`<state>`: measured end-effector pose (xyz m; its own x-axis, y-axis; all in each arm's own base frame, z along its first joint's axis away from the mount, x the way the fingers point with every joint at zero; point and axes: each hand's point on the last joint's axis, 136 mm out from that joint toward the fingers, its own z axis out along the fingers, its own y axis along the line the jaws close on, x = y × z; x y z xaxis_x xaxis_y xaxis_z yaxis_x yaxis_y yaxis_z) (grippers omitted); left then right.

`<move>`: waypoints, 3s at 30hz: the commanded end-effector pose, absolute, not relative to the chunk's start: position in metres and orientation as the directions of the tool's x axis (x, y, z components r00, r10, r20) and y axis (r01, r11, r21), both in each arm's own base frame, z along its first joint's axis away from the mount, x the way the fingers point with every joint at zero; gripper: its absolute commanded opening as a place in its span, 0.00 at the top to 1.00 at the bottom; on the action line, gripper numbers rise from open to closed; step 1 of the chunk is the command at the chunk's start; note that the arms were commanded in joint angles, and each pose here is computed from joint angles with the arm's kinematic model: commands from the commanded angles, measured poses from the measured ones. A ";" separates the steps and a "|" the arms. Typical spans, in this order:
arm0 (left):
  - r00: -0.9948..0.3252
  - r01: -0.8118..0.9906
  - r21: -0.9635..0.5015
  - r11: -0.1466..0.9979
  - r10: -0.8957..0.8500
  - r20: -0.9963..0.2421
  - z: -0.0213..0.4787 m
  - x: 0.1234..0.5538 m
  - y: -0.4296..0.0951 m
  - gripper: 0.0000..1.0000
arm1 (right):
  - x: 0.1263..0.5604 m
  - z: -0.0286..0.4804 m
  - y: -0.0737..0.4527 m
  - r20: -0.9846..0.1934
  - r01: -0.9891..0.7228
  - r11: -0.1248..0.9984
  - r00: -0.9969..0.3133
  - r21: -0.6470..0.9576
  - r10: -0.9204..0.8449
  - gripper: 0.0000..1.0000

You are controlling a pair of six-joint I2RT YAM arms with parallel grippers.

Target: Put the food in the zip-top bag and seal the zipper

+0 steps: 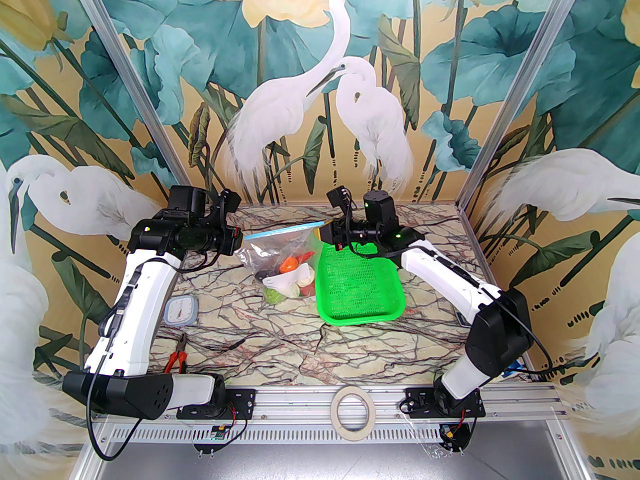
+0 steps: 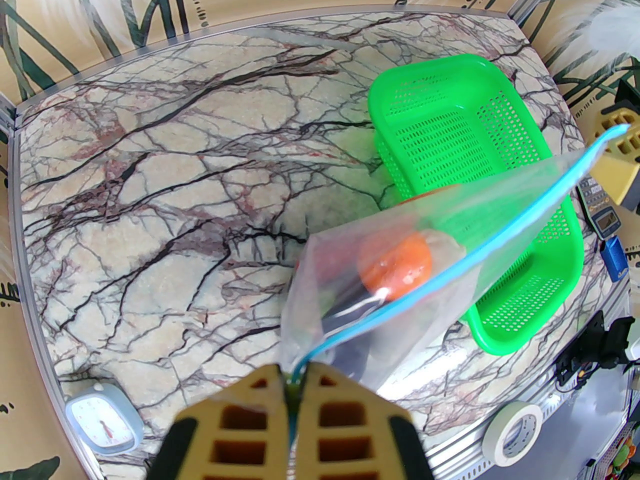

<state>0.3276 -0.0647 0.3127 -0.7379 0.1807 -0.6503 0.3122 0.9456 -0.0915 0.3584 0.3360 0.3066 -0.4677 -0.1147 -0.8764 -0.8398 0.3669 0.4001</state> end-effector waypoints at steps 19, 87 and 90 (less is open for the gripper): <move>-0.647 0.189 -0.129 0.973 0.024 -0.762 0.314 0.330 -0.049 1.00 | 0.358 0.342 0.335 -0.909 -0.851 0.378 -0.413 0.365 -0.052 1.00; -0.771 -0.057 -0.297 0.953 -0.231 -0.593 0.093 0.499 -0.053 1.00 | 0.475 0.276 0.277 -0.846 -0.514 0.722 -0.499 0.463 0.187 0.38; -0.738 -0.068 -0.287 0.956 -0.241 -0.630 0.099 0.501 -0.049 1.00 | 0.464 0.273 0.240 -0.862 -0.400 0.834 -0.480 0.381 0.164 0.37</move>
